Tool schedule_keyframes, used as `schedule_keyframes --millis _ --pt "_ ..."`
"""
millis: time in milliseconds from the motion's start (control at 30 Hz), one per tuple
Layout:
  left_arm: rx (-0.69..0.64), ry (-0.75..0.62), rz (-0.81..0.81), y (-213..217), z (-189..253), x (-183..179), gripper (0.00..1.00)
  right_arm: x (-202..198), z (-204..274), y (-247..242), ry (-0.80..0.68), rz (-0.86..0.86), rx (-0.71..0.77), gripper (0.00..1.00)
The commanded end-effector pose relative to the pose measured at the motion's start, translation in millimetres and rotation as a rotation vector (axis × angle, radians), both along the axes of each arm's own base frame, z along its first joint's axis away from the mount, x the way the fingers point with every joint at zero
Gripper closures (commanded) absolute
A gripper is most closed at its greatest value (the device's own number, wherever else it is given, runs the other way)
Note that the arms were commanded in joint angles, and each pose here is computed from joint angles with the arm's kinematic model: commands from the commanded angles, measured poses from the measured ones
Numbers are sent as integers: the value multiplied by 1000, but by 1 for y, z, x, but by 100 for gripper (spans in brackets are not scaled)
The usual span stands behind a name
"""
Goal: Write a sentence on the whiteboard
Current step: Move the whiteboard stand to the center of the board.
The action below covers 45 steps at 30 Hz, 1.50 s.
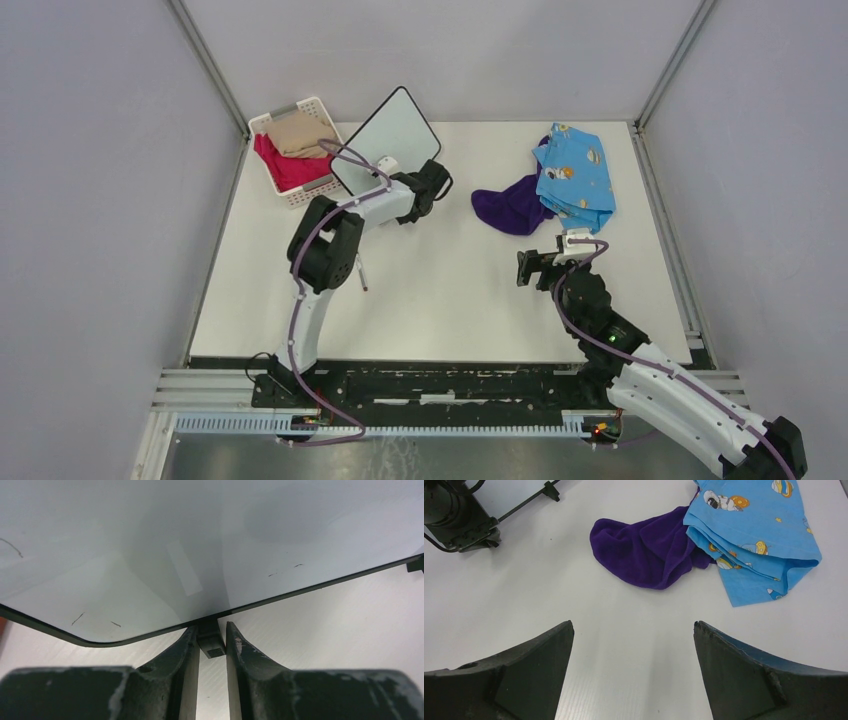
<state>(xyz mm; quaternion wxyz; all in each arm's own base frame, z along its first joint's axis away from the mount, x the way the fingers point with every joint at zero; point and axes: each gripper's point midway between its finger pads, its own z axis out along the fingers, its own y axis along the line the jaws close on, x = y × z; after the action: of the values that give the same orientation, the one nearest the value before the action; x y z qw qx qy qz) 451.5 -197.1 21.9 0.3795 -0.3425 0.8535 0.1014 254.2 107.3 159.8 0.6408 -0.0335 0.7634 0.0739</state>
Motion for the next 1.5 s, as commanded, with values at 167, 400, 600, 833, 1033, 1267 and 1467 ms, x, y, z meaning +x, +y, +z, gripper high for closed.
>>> schedule_keyframes --millis 167,400,600,833,1033,1267,1467 --pt "82 92 -231 9 8 -40 98 2 10 -3 -32 -25 19 4" --pt "97 158 -473 4 1 -78 98 1 8 -3 -24 -22 18 4" --pt "120 179 -571 6 -2 -105 98 -2 6 -3 -19 -13 30 4" --pt "172 186 -624 14 2 -128 98 -5 8 -4 -24 -9 43 4" --pt "231 170 -699 2 10 -148 98 -6 12 -6 -33 -12 51 4" --pt "233 180 -754 -14 1 -176 98 -11 17 -11 -31 -17 52 5" --pt "209 173 -795 -32 -8 -201 98 -14 17 -15 -27 -29 54 4"
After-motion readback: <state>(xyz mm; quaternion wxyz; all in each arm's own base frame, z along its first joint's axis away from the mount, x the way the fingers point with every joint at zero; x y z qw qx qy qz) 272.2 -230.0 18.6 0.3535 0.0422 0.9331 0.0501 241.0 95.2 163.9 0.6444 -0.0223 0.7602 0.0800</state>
